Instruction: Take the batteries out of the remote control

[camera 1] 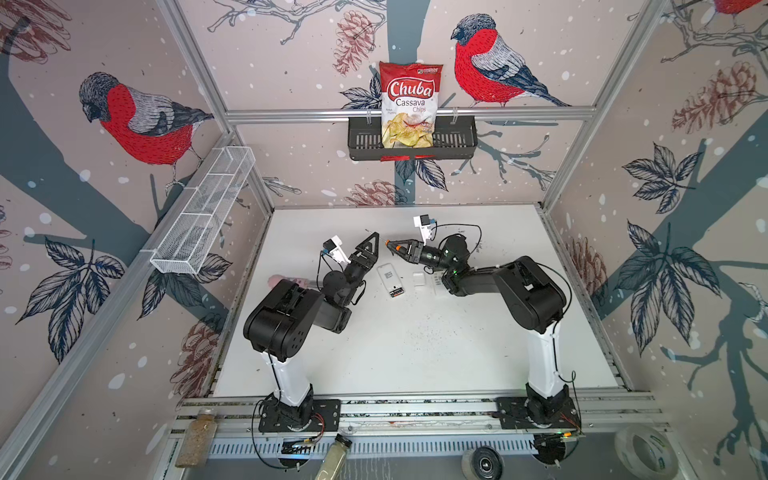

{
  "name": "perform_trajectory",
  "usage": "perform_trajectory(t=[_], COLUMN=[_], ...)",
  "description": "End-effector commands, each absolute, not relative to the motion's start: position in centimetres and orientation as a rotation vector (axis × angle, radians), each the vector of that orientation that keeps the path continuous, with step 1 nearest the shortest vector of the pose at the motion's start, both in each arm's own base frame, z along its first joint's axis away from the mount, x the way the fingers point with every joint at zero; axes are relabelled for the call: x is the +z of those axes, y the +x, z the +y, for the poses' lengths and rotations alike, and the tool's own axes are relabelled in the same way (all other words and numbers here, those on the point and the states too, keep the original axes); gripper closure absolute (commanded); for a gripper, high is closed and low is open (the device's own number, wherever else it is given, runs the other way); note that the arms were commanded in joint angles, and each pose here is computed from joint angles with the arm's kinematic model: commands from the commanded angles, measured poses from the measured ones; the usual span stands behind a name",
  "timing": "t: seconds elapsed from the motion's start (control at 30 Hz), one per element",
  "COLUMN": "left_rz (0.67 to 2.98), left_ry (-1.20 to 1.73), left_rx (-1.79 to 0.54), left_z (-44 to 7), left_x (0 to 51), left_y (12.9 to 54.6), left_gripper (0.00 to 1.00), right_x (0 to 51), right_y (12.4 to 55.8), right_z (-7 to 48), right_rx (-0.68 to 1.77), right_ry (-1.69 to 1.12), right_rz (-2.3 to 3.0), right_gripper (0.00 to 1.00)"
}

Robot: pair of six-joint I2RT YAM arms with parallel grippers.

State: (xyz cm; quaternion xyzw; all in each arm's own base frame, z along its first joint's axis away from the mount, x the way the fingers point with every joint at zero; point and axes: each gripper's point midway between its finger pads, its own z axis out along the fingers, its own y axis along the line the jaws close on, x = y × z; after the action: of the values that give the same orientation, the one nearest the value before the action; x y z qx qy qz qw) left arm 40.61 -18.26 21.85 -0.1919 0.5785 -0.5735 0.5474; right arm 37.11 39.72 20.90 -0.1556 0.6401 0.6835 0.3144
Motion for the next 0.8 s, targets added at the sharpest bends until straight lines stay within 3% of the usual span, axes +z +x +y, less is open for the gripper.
perform_trajectory(t=[0.0, 0.37, 0.6, 0.77], left_rz=[1.184, 1.315, 1.534, 1.747], left_ry=[-0.354, -0.412, -0.536, -0.535], left_rx=[-1.373, -1.290, -1.182, -1.019], left_z=[-16.8, -13.2, -12.5, -12.8], left_x=[26.3, 22.4, 17.5, 15.5], left_y=[38.8, 38.8, 39.8, 41.3], left_gripper=[0.02, 0.02, 0.04, 0.05], right_x=[20.5, 18.5, 18.9, 17.1], right_y=[37.4, 35.8, 32.2, 31.3], right_z=[38.9, 34.5, 32.9, 31.8], right_rx=[1.732, 1.491, 1.552, 1.425], right_ry=[-0.423, -0.467, -0.577, -0.621], right_rz=[1.729, 1.929, 1.929, 2.042], right_gripper=[0.88, 0.88, 0.88, 0.88])
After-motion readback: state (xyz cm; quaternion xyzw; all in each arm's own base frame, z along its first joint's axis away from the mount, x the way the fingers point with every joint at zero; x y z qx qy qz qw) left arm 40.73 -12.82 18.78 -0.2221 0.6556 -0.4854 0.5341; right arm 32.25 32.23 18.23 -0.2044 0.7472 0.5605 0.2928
